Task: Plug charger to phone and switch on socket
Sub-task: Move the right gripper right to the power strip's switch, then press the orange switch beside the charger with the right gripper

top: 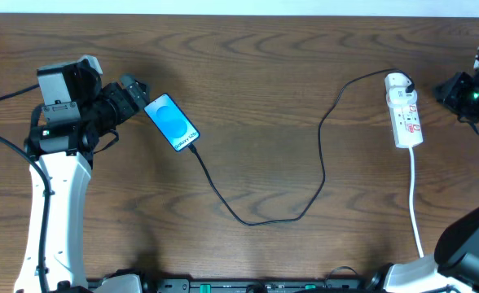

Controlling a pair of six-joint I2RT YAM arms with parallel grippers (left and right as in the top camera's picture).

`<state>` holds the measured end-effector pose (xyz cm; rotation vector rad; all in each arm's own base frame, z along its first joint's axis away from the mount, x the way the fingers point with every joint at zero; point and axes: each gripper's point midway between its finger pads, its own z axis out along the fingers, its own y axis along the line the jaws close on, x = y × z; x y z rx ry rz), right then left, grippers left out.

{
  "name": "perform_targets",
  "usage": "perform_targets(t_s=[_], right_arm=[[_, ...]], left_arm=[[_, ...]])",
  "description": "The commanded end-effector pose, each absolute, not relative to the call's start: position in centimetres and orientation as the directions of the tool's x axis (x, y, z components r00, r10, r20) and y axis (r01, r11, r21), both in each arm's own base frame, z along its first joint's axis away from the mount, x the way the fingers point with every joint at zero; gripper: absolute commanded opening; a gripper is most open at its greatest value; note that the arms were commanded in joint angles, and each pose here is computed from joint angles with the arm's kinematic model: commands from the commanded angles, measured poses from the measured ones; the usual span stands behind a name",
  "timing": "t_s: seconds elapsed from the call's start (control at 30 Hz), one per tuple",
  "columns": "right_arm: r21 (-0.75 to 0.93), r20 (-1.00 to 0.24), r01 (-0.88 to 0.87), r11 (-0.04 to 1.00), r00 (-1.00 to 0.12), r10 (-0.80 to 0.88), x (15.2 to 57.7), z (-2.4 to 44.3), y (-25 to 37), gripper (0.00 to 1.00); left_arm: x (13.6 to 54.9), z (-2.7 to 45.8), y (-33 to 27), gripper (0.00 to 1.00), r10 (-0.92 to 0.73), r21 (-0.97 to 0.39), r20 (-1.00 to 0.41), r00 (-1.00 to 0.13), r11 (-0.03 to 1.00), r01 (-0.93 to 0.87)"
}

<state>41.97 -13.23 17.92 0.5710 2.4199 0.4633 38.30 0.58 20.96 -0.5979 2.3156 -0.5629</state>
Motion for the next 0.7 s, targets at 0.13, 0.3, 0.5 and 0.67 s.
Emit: perform_targets(t_s=[0.13, 0.3, 0.5, 0.67], right_arm=[[0.429, -0.411, 0.35, 0.833, -0.745, 0.525, 42.7, 12.5, -16.2, 0.01], [0.432, -0.375, 0.385, 0.816, -0.746, 0.551, 42.9, 9.7, -17.5, 0.01], [0.425, -0.376, 0.361, 0.83, -0.764, 0.525, 43.7, 6.8, -18.2, 0.01], [0.449, -0.38, 0.342, 0.826, -0.763, 0.523, 44.7, 5.1, -18.2, 0.01]], left_arm=[[38.3, 21.0, 0.6, 0.95, -0.541, -0.53, -0.504, -0.674, 0.809, -0.253], [38.3, 21.0, 0.6, 0.95, -0.541, -0.53, -0.504, -0.674, 0.809, -0.253], [38.3, 21.0, 0.6, 0.95, -0.541, -0.53, -0.504, -0.674, 0.809, -0.253], [38.3, 21.0, 0.6, 0.95, -0.541, -0.53, -0.504, -0.674, 0.809, -0.253]])
